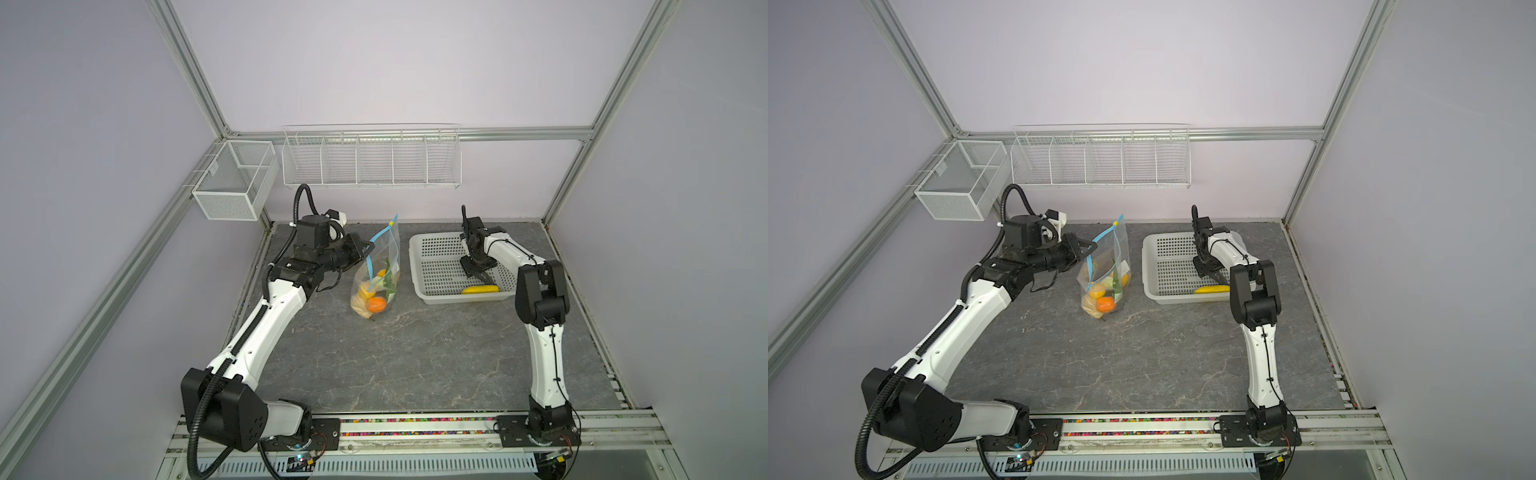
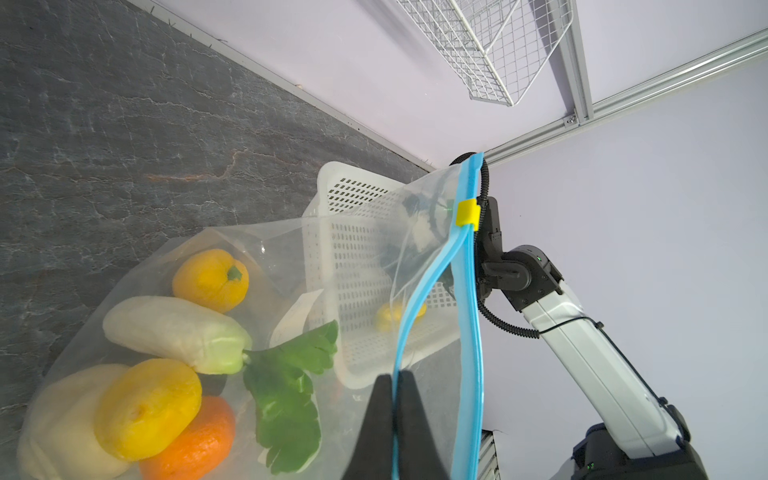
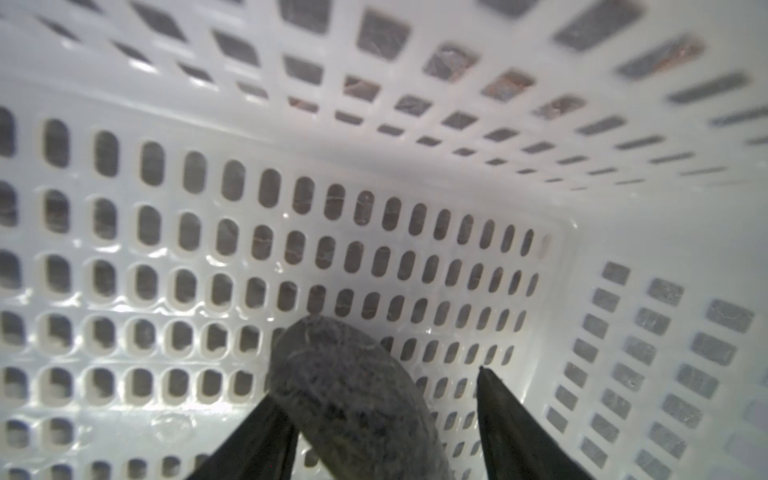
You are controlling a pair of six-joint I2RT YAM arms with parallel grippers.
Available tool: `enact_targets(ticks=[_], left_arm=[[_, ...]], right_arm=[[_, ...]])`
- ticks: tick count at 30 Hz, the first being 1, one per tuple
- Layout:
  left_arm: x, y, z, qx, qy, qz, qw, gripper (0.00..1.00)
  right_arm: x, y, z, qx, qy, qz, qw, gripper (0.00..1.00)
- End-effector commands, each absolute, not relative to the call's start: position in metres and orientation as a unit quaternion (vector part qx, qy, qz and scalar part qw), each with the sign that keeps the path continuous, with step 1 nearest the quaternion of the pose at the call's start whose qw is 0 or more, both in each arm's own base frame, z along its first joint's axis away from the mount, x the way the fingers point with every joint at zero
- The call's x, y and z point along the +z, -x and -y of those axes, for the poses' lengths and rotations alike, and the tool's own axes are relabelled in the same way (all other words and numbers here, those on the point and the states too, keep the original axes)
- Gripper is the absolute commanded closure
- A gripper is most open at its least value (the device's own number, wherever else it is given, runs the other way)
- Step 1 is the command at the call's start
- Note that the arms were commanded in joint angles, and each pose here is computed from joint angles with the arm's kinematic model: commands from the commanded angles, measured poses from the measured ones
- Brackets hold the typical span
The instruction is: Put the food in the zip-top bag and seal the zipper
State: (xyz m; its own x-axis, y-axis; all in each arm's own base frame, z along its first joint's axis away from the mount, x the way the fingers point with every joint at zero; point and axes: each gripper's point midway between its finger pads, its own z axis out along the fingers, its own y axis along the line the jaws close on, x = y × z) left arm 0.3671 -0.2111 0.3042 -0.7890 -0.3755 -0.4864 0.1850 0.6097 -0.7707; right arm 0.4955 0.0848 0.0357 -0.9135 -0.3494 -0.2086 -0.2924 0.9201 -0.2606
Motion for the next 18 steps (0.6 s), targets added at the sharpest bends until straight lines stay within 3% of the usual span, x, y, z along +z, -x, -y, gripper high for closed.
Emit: enact_targets(ticks=[1,10,18], left_arm=[[0.303,-0.370,0.214,-0.434,0.051,-0.841,0.319,1.00],[0.300,-0.366,0.213,-0.428,0.041,-0.845,0.319,1.00],[0.301,-0.362,0.210,-0.426,0.038,-0.845,0.321,1.00]], right_arm=[[0.017,-0.489,-0.091,-0.106,0.190,-0.971,0.101,0.33],[0.028,-0.512,-0.075,-0.166,0.162,-0.967,0.107,0.45],[0.050,-0.515,-0.068,-0.186,0.145,-0.964,0.123,0.49]])
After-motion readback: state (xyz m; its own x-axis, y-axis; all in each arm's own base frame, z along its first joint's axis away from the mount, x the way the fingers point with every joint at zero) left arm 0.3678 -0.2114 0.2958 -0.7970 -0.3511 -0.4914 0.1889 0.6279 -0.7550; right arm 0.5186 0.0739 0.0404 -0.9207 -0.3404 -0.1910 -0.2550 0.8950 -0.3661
